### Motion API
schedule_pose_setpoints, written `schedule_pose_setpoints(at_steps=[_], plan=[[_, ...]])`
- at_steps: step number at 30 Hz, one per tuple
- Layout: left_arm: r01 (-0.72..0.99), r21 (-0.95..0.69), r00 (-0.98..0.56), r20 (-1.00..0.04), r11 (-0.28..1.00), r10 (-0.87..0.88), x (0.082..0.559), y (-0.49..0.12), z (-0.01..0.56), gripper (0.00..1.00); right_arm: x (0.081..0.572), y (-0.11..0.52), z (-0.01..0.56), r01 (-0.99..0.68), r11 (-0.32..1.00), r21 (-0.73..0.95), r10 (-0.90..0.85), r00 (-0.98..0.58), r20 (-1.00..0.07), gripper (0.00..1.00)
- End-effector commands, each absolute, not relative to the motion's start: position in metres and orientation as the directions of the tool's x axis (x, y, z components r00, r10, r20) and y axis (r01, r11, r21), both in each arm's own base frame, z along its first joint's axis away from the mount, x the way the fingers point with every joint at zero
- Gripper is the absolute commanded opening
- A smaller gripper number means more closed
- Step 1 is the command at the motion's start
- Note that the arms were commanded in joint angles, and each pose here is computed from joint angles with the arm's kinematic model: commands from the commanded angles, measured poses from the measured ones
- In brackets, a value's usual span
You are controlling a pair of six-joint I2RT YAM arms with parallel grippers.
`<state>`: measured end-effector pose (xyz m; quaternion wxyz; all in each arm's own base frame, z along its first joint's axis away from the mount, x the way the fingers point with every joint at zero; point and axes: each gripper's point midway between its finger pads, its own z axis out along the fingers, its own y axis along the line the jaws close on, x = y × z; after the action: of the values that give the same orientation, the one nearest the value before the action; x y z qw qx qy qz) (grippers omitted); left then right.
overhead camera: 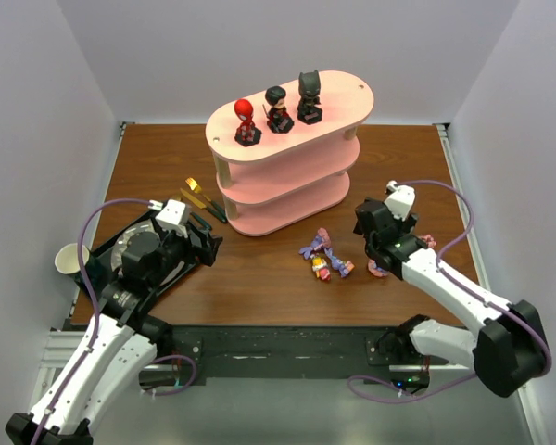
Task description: Place and organize the plastic toys onto the shelf
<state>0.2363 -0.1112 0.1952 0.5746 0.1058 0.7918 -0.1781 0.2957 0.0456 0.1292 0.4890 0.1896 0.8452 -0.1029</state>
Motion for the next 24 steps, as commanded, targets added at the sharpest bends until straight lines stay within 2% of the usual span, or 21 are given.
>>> schedule_pose_setpoints(at_steps=[1, 8, 17, 24], plan=[[0.405, -0.15, -0.243, -0.969, 0.902, -0.052, 0.24, -0.116, 0.218, 1.0, 0.324, 0.051, 0.136, 0.48, 0.864, 0.152, 0.315, -0.28, -0.907, 0.8], [0.405, -0.15, -0.241, -0.969, 0.902, -0.053, 0.239, -0.116, 0.218, 1.0, 0.337, 0.05, 0.115, 0.506, 0.852, 0.137, 0.299, -0.253, -0.92, 0.69], [0.403, -0.149, -0.242, -0.969, 0.903, -0.052, 0.239, -0.116, 0.218, 1.0, 0.348, 0.033, 0.097, 0.595, 0.793, 0.133, 0.329, -0.233, -0.915, 0.64], [0.405, -0.15, -0.244, -0.968, 0.902, -0.051, 0.239, -0.116, 0.218, 1.0, 0.355, 0.027, 0.089, 0.605, 0.782, 0.152, 0.355, -0.231, -0.906, 0.62]])
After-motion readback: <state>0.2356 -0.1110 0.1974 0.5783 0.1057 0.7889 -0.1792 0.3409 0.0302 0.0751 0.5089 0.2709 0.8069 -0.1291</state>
